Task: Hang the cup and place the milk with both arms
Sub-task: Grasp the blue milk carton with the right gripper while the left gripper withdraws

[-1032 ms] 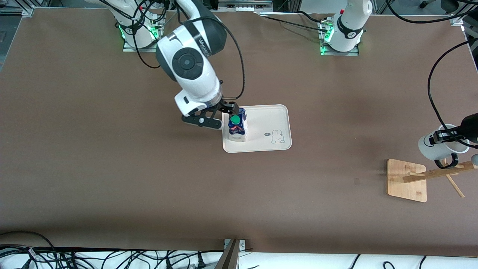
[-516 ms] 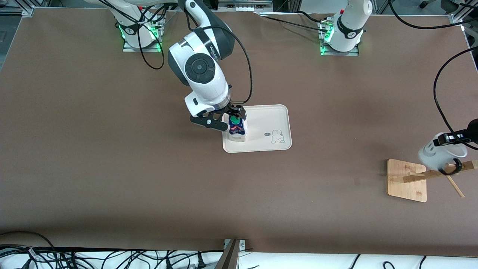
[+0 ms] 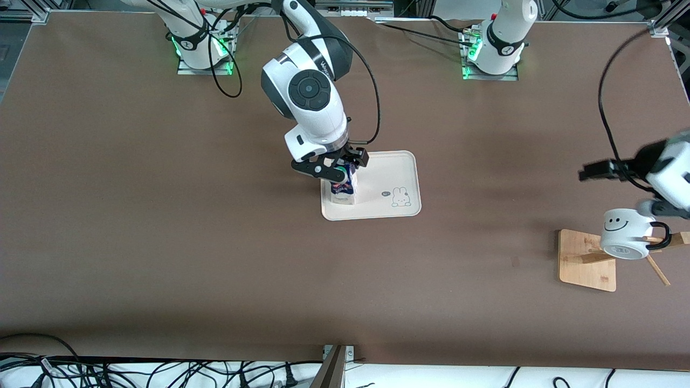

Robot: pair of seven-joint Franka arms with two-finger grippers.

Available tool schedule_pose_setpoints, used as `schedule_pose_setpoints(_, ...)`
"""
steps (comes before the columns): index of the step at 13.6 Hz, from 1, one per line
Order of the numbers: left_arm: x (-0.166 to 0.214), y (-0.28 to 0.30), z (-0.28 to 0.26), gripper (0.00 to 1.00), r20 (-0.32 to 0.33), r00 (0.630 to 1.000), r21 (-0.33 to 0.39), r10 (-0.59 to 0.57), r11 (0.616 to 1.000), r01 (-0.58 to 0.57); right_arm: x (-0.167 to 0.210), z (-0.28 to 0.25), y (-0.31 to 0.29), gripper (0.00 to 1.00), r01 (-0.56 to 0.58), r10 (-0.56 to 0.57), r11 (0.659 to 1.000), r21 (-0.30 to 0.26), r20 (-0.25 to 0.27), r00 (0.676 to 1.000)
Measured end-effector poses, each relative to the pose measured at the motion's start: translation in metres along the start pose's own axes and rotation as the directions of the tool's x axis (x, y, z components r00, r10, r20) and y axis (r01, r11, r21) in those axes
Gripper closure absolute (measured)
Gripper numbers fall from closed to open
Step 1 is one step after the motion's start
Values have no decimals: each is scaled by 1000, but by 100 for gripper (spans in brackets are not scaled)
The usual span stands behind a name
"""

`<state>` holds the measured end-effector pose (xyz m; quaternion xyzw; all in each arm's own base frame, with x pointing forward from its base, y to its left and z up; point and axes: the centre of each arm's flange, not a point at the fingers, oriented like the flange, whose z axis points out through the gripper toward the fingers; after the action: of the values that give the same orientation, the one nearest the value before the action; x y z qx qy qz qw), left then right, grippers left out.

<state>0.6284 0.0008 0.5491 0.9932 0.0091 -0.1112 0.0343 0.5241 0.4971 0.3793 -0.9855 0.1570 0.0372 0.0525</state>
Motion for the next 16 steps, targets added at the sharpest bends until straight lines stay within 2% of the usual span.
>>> schedule_pose_setpoints(2,-12,31,-7,0,11,1000,14,-8,1000,8,1,0,0,0,-1,1,1000,0,-1,1000)
schedule_pose_setpoints(4,-10,31,-10,0,-24,1000,22,-17,1000,18,1,1,1,0,-2,2,1000,-2,-1,1000)
schedule_pose_setpoints(7,-17,30,-9,0,-149,989,39,7,999,-1,5,5,2,0,-2,2,1000,-7,-1,1000)
schedule_pose_setpoints(9,-42,35,-11,0,-230,973,56,29,998,-17,9,11,5,0,8,-8,1000,-16,2,1000)
schedule_pose_setpoints(11,-78,25,-27,0,-281,959,56,15,998,0,11,19,6,0,17,-16,1000,-26,6,1000)
schedule_pose_setpoints(13,-102,7,-40,0,-306,952,49,-3,999,19,12,25,6,0,20,-20,999,-33,9,1000)
schedule_pose_setpoints(16,-107,7,-44,0,-312,950,51,5,999,12,13,28,7,0,20,-20,999,-38,12,1000)
